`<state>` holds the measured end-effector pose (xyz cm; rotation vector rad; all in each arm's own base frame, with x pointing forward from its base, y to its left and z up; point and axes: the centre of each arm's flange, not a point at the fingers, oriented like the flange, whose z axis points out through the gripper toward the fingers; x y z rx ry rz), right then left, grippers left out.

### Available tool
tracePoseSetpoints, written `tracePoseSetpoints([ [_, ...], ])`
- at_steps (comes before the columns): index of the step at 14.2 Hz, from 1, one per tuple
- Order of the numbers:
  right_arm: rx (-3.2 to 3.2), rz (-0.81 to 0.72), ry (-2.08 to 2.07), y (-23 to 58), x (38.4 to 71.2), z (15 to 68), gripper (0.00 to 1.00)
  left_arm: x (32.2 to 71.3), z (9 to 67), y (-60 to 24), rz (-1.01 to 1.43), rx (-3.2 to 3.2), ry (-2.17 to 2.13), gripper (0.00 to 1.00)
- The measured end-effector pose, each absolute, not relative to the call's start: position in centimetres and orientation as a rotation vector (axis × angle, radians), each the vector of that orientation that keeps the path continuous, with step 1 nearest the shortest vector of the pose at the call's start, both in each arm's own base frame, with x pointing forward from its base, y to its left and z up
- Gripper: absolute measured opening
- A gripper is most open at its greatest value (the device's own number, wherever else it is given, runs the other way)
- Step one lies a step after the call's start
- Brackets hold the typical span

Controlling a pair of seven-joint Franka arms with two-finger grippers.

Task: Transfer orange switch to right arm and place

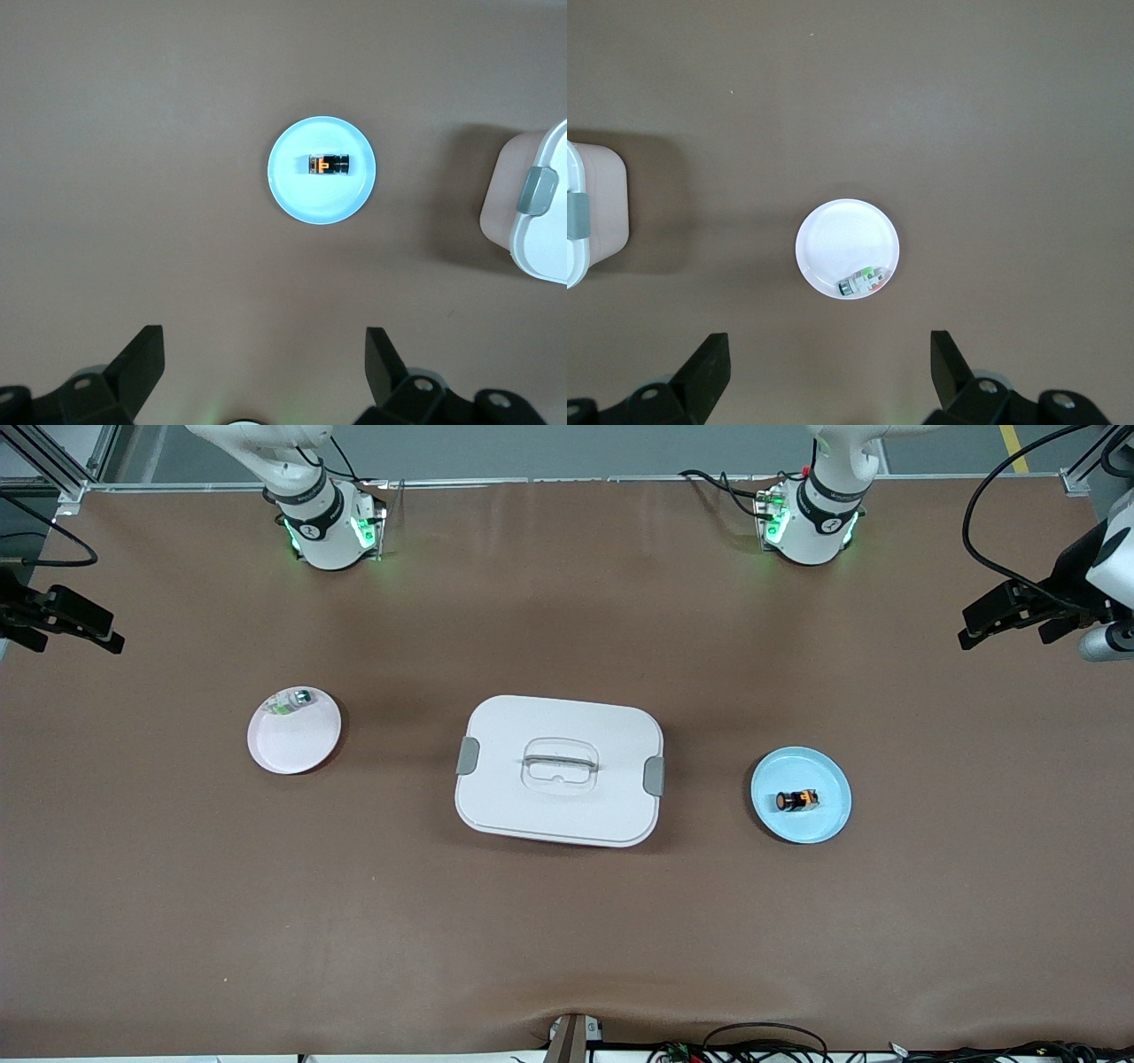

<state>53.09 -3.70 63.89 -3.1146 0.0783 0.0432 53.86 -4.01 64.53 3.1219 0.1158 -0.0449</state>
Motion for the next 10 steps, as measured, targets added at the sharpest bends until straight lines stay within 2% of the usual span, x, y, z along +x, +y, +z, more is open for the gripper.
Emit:
tracePoseSetpoints([
  [10,-3.115,0.043,0.078,-3.7,53.1,63.9,1.00,57.1,60.4,-3.4,-0.125,3.144,0.124,1.00],
])
